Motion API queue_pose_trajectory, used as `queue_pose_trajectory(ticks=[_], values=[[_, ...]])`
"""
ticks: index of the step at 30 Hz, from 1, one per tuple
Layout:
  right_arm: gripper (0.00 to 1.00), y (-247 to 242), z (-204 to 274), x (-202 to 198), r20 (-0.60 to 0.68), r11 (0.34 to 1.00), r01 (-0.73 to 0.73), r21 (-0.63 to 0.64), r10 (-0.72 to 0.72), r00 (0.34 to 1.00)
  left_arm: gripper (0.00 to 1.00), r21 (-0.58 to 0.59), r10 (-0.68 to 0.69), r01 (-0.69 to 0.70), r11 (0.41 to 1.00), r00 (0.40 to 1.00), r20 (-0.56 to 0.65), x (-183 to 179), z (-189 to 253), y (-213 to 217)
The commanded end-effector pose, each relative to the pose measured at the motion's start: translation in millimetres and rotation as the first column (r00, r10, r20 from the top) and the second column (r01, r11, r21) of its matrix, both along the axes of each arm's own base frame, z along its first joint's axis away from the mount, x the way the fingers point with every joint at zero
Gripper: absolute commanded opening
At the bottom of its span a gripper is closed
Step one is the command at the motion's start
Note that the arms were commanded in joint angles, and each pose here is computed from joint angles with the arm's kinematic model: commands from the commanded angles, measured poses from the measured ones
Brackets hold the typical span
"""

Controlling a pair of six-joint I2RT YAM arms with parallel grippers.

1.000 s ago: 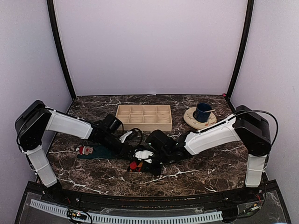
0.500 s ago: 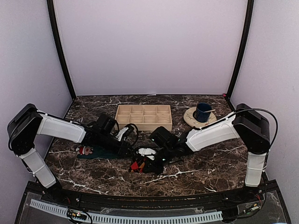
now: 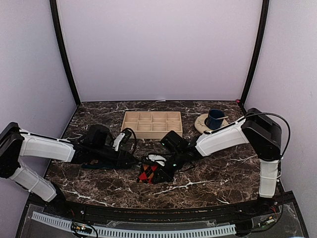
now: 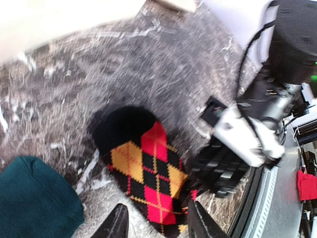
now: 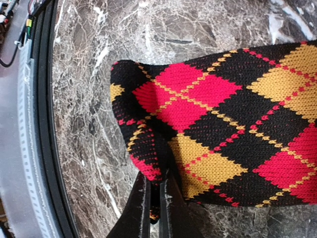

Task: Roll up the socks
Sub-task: Pick up the sock from the center of the board.

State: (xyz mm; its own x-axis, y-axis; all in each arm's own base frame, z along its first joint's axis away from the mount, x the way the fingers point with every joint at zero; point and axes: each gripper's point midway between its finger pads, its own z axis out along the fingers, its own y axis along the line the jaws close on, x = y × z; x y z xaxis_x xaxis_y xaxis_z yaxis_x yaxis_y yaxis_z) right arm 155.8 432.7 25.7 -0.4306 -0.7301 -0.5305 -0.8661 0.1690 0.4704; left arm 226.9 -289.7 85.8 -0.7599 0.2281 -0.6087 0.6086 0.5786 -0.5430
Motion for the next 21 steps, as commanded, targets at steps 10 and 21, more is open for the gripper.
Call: queue_pose_trajectory(ticks=[10, 21], values=[[0.00, -28, -38, -13, -0.263, 0.986, 0.020, -0.164, -0.063, 0.963, 0.33, 0.031, -0.190, 0.188, 0.982, 0.949, 0.250, -46, 19, -27], [0.00, -33, -40, -10, -0.374, 0.985, 0.047, -0.163, -0.106, 0.922, 0.24, 0.136, -0.275, 0.243, 0.960, 0.908, 0.317, -63, 7, -35]])
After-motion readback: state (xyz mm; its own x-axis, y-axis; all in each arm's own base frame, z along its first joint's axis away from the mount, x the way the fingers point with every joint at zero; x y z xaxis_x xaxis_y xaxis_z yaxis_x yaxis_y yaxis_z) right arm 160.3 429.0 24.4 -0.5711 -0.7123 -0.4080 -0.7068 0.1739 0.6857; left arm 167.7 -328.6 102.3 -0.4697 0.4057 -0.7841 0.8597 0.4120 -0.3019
